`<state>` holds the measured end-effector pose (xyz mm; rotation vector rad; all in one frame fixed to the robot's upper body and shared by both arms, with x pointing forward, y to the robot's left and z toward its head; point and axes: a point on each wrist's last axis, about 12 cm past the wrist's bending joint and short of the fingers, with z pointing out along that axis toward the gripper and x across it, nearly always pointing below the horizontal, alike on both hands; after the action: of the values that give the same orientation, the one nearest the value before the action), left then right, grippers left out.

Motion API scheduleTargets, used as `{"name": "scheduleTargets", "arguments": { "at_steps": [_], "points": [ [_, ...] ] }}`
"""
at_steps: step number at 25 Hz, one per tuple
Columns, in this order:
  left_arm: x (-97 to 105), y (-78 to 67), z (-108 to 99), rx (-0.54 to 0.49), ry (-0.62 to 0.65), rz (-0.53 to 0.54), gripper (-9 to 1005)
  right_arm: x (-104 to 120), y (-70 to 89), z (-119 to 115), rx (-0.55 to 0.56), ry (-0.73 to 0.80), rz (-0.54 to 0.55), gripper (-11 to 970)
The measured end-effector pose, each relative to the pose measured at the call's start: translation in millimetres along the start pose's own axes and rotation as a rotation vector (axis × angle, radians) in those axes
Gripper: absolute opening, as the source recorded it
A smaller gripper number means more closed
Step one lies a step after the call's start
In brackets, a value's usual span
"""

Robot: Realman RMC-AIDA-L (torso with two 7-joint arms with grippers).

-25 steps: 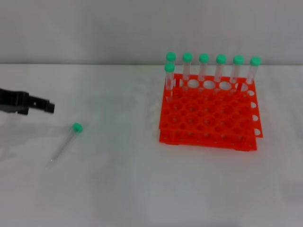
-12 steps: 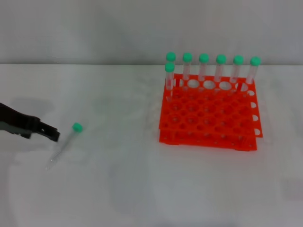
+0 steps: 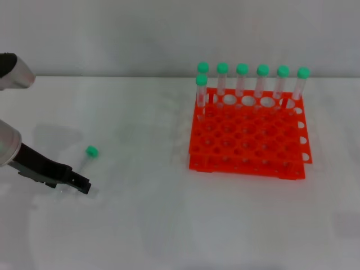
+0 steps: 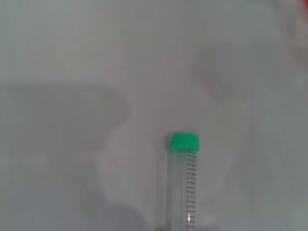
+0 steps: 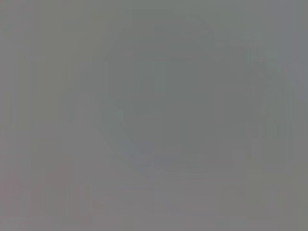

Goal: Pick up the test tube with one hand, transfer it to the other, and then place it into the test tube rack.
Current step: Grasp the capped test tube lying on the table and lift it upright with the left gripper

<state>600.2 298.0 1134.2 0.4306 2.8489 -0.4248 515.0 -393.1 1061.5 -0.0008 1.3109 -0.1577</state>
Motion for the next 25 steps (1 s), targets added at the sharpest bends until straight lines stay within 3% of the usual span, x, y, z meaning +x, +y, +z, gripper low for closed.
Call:
{"name": "scheduleTargets", "arguments": {
  "at_steps": [16,18,25],
  "points": [
    [3.9,2.8,8.9,-0.041,0.057,-0.008,792,2.6,-1.3,-5.1,0.009,0.014,0.004,880],
    [3.6,2.9,8.8,-0.045,0.057,-0.007,605,2.6,-1.3,-5.2,0.009,0.014,0.004,880],
    [-0.1,7.9,5.3,-0.068,0.026,-0.014,539,2.0,-0.9,-3.8,0.007,0.011,0.003,879]
  ]
}}
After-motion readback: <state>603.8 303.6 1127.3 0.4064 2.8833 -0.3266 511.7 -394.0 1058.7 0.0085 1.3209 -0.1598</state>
